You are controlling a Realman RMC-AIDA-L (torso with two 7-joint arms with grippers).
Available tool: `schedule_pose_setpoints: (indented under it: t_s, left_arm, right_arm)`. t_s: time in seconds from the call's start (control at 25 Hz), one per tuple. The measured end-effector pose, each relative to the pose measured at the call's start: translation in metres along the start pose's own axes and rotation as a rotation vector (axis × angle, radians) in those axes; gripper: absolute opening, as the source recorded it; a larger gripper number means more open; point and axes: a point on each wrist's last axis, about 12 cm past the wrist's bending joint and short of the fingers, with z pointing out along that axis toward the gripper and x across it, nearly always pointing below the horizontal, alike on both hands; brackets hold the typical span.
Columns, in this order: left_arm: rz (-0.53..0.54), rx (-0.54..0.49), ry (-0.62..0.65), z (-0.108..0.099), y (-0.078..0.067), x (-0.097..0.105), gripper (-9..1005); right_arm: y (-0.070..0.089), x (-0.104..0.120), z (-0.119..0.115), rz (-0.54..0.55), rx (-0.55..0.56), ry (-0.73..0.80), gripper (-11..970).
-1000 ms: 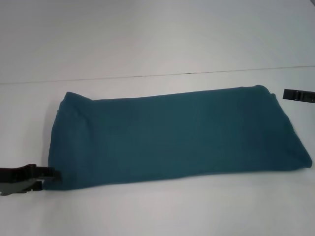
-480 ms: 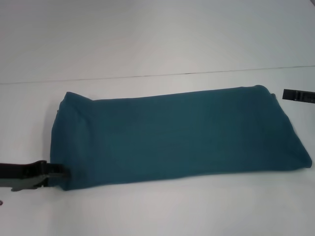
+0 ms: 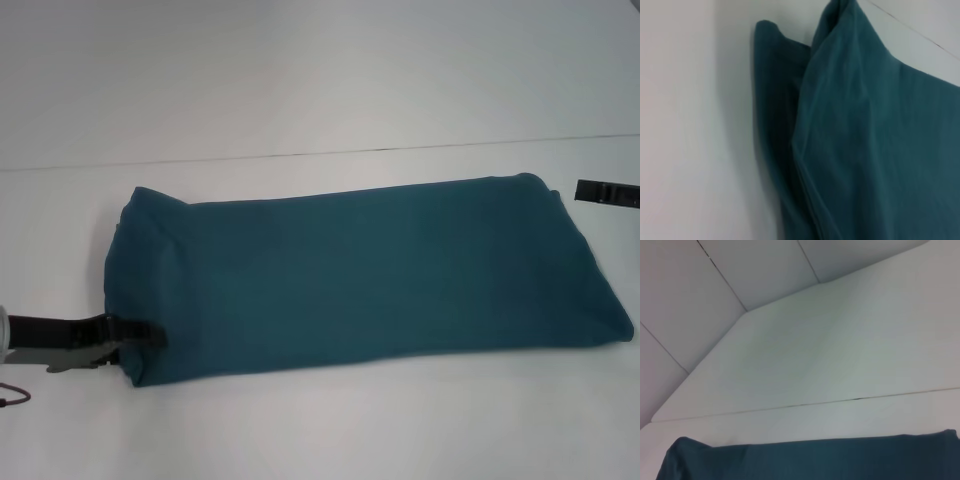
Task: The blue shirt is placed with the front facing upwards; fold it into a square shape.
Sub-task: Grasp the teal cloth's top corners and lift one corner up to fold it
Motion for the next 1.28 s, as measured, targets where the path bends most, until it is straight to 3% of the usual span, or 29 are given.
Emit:
schedule_pose_setpoints:
  t_s: [0.56,1.28]
  left_arm:
    - [0.024,-0.051,-0.001,-0.0098,0.0076,-0.0041,651]
    - [0.061,-0.051,0.029,-0.0022,-0.0003,-0.0044,651]
  right_arm:
    - [0.0006,-0.0003,0.0003,-0.001,-0.005,0.001,916]
    - [0.0006,0.0011,-0.0001,0.002,-0.006,0.003,917]
